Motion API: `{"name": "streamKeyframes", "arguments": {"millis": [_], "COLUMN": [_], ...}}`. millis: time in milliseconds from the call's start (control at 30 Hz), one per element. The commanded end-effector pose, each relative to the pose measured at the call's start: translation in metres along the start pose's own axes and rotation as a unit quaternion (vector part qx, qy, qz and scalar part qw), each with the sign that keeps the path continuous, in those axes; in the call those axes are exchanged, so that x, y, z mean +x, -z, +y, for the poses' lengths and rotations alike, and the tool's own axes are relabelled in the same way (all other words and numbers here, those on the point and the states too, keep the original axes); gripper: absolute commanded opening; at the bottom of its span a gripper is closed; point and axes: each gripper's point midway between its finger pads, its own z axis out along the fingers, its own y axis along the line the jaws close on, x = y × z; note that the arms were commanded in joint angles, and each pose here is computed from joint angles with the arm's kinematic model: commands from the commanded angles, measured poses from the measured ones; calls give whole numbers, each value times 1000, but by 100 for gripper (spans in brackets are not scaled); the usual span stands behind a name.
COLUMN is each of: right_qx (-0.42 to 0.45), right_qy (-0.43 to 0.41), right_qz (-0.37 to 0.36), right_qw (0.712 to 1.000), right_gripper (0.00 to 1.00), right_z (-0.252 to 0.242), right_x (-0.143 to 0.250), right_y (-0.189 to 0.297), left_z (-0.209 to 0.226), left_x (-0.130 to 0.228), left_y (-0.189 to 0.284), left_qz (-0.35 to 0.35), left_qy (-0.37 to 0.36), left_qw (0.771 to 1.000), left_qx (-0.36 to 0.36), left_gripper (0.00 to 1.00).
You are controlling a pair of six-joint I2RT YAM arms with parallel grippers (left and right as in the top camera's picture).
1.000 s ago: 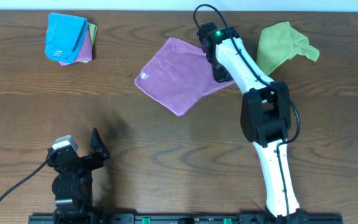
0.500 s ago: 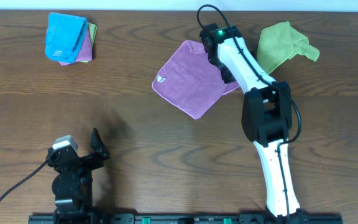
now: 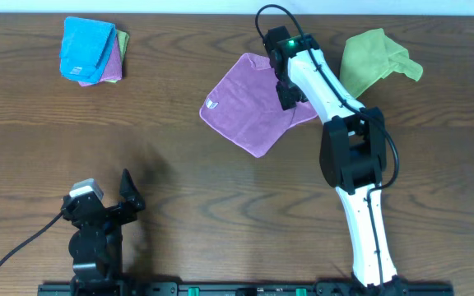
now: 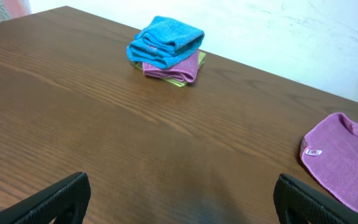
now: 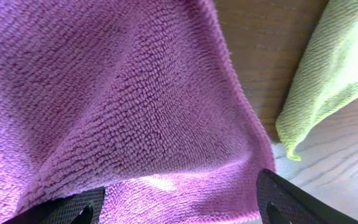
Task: Fold the cloth
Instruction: 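Drag the purple cloth flat onto the table center with the right gripper, then release the purple cloth and retract the right gripper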
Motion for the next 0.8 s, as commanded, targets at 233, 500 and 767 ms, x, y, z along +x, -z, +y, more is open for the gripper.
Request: {"name": "streamKeyframes", "arguments": {"millis": [233,500,767], "right_qx": [-113,-156,-264], "right_qy": [32,62,135], "right_qz": [-18,-27,-89], "right_qw": [993,985,951], "right_gripper": [65,64,31], "right_z": [7,0,80], "right_x": [5,22,5], "right_y": [62,106,126], "left_z": [5,5,5], "left_x": [12,12,12], "left_y": [-3,-3,-3], "left_qz": [13,13,13], "left_qy": [-10,-10,-10], "left_qw": [1000,1000,1000], "left_qx": [-10,-10,-10], "left_gripper": [95,95,95]}}
